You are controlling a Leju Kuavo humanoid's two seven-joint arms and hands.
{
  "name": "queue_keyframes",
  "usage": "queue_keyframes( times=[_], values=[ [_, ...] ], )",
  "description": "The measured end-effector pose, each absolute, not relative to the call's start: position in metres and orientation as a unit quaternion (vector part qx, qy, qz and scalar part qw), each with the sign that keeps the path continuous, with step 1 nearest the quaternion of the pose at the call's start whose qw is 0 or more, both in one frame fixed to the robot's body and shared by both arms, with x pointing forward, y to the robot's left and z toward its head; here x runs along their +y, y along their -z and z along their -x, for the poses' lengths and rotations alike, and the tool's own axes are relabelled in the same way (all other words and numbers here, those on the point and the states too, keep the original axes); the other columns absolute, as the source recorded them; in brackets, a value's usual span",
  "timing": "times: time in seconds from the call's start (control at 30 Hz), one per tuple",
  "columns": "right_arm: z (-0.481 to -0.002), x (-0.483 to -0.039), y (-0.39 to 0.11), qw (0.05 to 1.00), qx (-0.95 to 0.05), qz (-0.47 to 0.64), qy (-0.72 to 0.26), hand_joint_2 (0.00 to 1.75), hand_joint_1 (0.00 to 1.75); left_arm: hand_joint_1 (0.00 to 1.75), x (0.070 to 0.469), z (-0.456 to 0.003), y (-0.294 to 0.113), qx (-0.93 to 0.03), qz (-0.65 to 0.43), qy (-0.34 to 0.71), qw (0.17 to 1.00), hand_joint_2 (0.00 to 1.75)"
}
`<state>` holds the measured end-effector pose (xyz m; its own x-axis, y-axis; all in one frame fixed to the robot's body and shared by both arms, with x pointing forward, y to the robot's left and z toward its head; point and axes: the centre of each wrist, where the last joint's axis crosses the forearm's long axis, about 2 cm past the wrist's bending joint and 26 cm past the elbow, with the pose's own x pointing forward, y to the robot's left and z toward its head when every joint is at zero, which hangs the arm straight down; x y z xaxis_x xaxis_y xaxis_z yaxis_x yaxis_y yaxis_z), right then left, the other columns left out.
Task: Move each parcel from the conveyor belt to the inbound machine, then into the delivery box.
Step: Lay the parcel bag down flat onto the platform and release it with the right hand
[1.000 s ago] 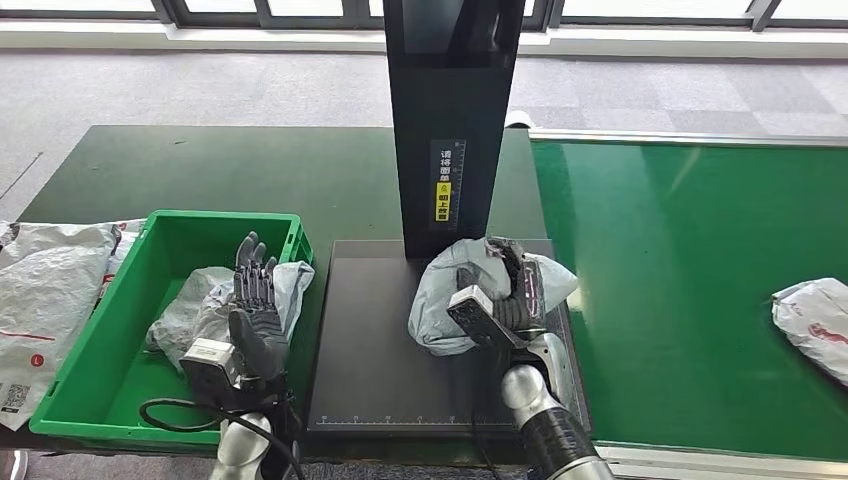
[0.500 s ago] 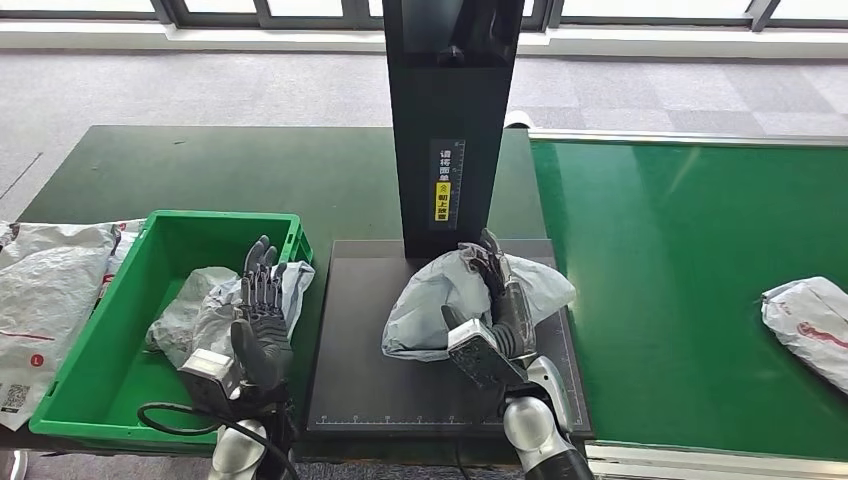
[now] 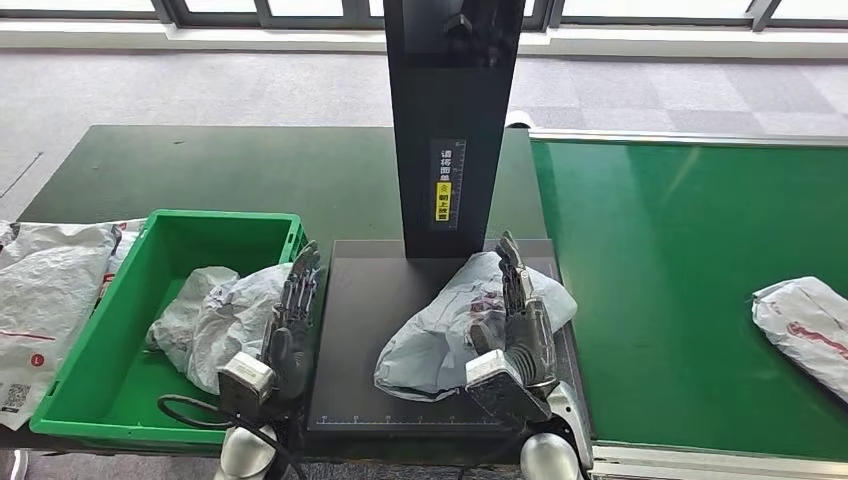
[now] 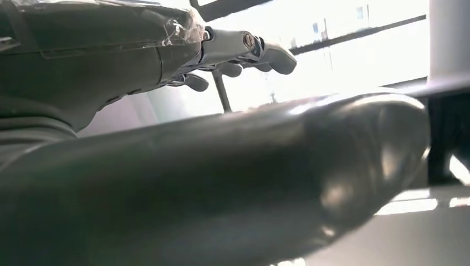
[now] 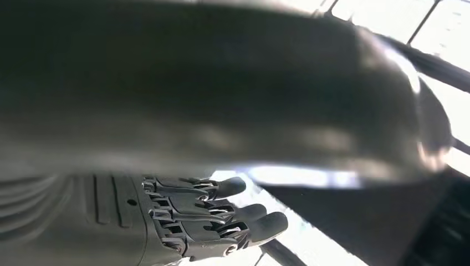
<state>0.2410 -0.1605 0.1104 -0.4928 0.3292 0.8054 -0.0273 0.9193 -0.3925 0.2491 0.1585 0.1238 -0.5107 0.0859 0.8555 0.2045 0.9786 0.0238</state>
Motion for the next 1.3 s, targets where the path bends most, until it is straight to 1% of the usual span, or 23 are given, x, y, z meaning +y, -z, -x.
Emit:
queue_keyframes(
  times=[0.1,0.2,0.33,0.43,0.53,0.57,0.67,0.7,0.8,1.0,1.13,1.3],
  values=[
    [-0.232,-0.164,-0.117,0.473,-0.857,0.113,-0.169,1.75,0.00,0.00,0.149,-0.247,-0.123,-0.864,0.087,0.100,0.485,0.00],
    [-0.228,-0.166,-0.122,0.465,-0.862,0.120,-0.163,1.75,0.00,0.00,0.143,-0.246,-0.122,-0.862,0.094,0.113,0.485,0.00],
    [-0.225,-0.168,-0.124,0.458,-0.868,0.119,-0.152,1.75,0.00,0.00,0.140,-0.246,-0.120,-0.859,0.093,0.130,0.487,1.75],
    [-0.220,-0.170,-0.127,0.433,-0.886,0.118,-0.115,1.75,0.00,0.00,0.132,-0.248,-0.119,-0.850,0.079,0.185,0.487,1.75],
    [-0.215,-0.173,-0.134,0.387,-0.907,0.143,-0.079,1.75,0.00,0.00,0.114,-0.250,-0.115,-0.833,0.073,0.251,0.488,1.75],
    [-0.214,-0.174,-0.136,0.373,-0.912,0.153,-0.070,1.75,0.00,0.00,0.108,-0.250,-0.113,-0.826,0.074,0.268,0.489,1.31],
    [-0.211,-0.171,-0.145,0.348,-0.922,0.167,-0.041,1.75,0.00,0.00,0.091,-0.252,-0.105,-0.808,0.079,0.316,0.491,1.31],
    [-0.211,-0.169,-0.147,0.345,-0.924,0.165,-0.032,1.75,0.00,0.00,0.086,-0.253,-0.102,-0.801,0.079,0.332,0.492,1.75],
    [-0.211,-0.163,-0.151,0.341,-0.928,0.151,-0.020,1.75,0.00,0.00,0.076,-0.257,-0.094,-0.780,0.064,0.373,0.498,1.75],
    [-0.212,-0.155,-0.156,0.333,-0.934,0.126,-0.027,1.75,0.00,0.00,0.055,-0.265,-0.078,-0.737,0.025,0.433,0.519,1.75],
    [-0.214,-0.153,-0.158,0.331,-0.937,0.112,-0.028,1.75,0.00,1.15,0.044,-0.264,-0.073,-0.721,-0.003,0.459,0.519,1.75],
    [-0.214,-0.152,-0.159,0.330,-0.937,0.111,-0.028,1.75,0.00,1.15,0.040,-0.263,-0.070,-0.727,-0.036,0.462,0.507,1.75]
  ],
)
